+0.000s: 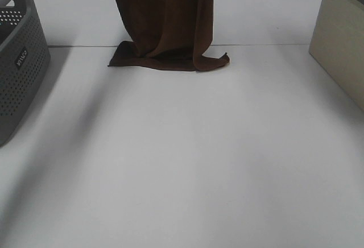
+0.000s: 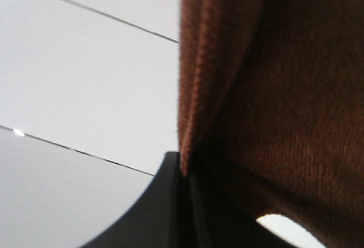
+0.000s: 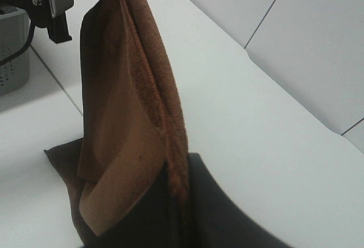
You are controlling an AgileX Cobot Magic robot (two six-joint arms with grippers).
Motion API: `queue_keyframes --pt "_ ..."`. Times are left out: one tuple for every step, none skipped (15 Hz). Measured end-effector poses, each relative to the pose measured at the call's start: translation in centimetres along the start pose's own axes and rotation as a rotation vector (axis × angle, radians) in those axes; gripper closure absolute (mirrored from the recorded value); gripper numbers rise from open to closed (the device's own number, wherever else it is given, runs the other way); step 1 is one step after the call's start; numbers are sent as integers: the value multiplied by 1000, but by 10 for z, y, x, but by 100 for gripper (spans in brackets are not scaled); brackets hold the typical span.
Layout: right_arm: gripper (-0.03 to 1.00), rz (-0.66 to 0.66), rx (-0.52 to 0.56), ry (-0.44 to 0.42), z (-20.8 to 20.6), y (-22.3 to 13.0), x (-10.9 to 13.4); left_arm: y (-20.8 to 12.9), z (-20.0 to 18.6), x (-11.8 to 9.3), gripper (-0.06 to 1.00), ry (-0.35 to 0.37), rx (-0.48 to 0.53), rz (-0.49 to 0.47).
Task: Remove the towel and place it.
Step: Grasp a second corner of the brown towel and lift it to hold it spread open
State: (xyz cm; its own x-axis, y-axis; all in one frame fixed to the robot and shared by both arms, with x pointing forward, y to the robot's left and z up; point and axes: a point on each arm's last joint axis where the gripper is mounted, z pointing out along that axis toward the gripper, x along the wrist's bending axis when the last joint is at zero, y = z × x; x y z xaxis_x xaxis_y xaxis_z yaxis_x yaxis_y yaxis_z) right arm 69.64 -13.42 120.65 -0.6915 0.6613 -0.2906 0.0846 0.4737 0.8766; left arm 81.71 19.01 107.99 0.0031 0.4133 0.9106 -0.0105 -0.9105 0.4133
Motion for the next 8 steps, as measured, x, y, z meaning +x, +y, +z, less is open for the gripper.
queue_keyframes --pt "96 -3 6 -1 0 -1 0 5 -3 -8 94 -49 59 -130" --pt "96 -7 13 -5 0 -2 -1 9 -8 -17 94 -117 132 -255" --pt "96 -13 23 -12 -1 -3 -2 14 -14 -24 94 -199 202 -366" --pt "96 -12 25 -15 -1 -4 -4 18 -21 -26 94 -281 260 -474" --pt "96 -16 33 -24 -2 -5 -6 22 -32 -27 94 -412 339 -647" --pt "96 -20 38 -32 -2 -6 -8 25 -39 -26 94 -498 383 -747" --pt "96 -21 41 -36 -2 -6 -8 28 -45 -25 94 -563 410 -811" --pt "96 -12 44 -39 -2 -7 -9 32 -49 -21 94 -602 414 -862"
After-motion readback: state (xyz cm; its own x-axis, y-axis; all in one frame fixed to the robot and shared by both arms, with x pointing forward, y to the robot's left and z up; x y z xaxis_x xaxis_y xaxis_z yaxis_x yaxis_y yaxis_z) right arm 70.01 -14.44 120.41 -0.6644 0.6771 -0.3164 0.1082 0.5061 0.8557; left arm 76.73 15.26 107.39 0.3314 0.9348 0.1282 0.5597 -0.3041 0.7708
